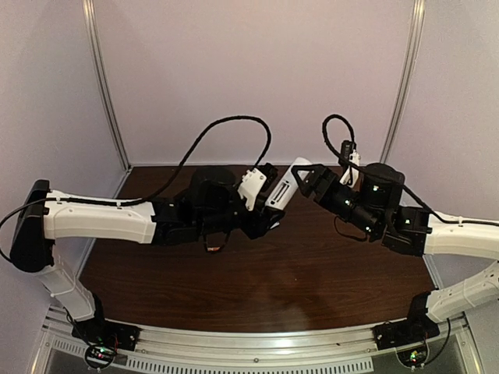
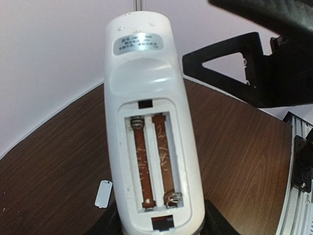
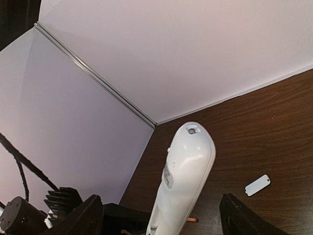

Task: Load the batteries into the remote control
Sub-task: Pass from the left arm to the right

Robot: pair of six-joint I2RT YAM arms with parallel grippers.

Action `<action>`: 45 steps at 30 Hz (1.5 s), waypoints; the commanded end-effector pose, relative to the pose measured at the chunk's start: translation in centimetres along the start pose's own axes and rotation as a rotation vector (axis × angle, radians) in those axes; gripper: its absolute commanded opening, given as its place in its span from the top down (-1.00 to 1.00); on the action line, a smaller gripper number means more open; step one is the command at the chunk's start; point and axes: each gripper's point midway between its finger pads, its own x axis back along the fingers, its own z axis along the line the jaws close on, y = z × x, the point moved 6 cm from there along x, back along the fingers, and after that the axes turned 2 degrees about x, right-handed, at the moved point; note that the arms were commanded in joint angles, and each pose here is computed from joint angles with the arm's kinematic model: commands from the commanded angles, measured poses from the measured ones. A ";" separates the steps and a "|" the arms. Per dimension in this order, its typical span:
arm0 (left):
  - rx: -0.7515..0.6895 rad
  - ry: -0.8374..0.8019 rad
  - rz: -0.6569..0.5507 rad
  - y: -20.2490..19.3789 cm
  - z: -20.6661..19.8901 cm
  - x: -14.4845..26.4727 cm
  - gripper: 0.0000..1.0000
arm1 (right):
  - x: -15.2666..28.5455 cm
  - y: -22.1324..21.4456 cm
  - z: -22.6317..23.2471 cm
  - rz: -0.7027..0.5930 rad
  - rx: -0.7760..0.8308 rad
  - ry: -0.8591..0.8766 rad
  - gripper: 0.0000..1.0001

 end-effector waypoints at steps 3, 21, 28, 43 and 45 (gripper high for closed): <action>-0.067 -0.042 -0.064 1.5 -0.2 2.4 0.75 | -0.8 -1.5 -1.5 0.172 0.045 0.018 -0.72; -0.197 -0.073 0.044 -0.7 -0.1 4.1 0.84 | -1.3 -2.1 -1.3 0.320 -0.092 0.236 0.24; -0.200 -0.049 0.069 -0.9 0.1 4.2 0.59 | -1.3 -2.5 -1.8 0.358 -0.105 0.244 0.69; -0.072 0.051 0.474 -5.9 8.0 5.6 -0.54 | 0.2 1.4 -9.2 0.274 -0.073 0.056 1.00; -0.068 0.070 0.546 -7.0 8.8 5.8 -0.51 | 0.3 1.4 -9.5 0.287 -0.066 0.067 1.00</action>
